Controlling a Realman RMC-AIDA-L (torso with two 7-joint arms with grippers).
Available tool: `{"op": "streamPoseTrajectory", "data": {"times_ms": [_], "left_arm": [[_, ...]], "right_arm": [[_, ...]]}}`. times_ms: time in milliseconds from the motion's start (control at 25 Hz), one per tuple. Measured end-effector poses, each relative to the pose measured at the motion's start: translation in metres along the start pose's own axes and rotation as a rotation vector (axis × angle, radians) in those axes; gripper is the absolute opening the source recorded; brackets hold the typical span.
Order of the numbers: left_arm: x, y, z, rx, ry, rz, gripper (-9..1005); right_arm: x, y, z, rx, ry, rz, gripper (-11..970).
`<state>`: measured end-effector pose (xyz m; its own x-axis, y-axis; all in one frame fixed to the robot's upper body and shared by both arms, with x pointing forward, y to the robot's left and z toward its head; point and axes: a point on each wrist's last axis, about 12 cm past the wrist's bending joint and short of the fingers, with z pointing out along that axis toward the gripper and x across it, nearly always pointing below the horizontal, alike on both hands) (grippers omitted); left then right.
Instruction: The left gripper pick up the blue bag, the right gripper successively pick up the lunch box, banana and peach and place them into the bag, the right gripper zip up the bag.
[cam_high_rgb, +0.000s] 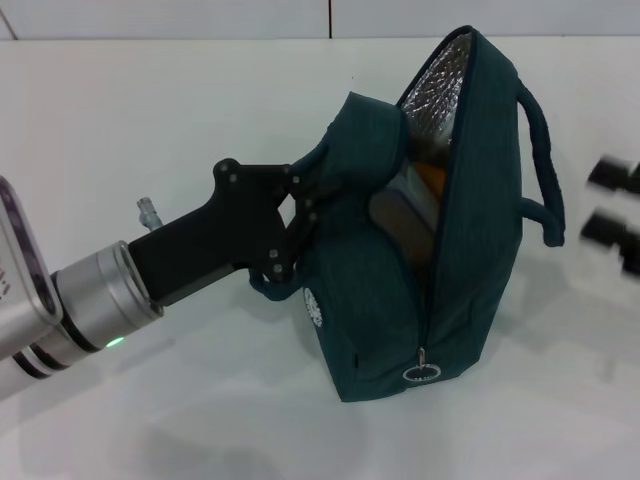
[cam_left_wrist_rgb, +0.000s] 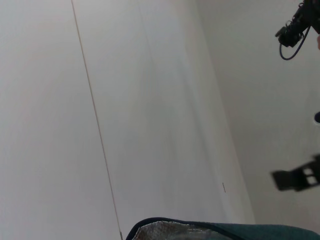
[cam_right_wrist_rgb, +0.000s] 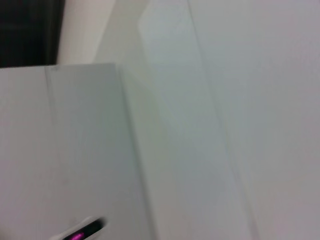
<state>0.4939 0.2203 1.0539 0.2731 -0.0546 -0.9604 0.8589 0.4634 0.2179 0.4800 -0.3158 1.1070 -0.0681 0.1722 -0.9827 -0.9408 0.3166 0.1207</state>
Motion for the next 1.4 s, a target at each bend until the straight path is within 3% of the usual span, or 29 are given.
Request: {"op": "streamPoseTrajectory", "data": {"times_ms": [200,320,600,1000,1400], "left_arm": [[0.000,-0.001,-0.001,0.001,-0.001,-0.001,44],[0.000,-0.002,0.001,0.013,-0.001,-0.004,44],[0.000,-0.003,0.003,0.021,-0.006,-0.011,44],[0.000,-0.003,0.004,0.022,-0.006,-0.009,44],[-0.001,0.000,0.008,0.031,-0.008,-0.001,44]], "right_arm": [[0.015,0.006,0.015,-0.229,0.257,0.115,536],[0.033,0.010,0.031,-0.274,0.370,0.145,526],[0.062,0.002,0.056,-0.201,0.514,0.176,505],[0.064,-0.004,0.061,-0.155,0.506,0.154,485],[0.068,-0.007,0.085,-0.224,0.568,0.151,450]]}}
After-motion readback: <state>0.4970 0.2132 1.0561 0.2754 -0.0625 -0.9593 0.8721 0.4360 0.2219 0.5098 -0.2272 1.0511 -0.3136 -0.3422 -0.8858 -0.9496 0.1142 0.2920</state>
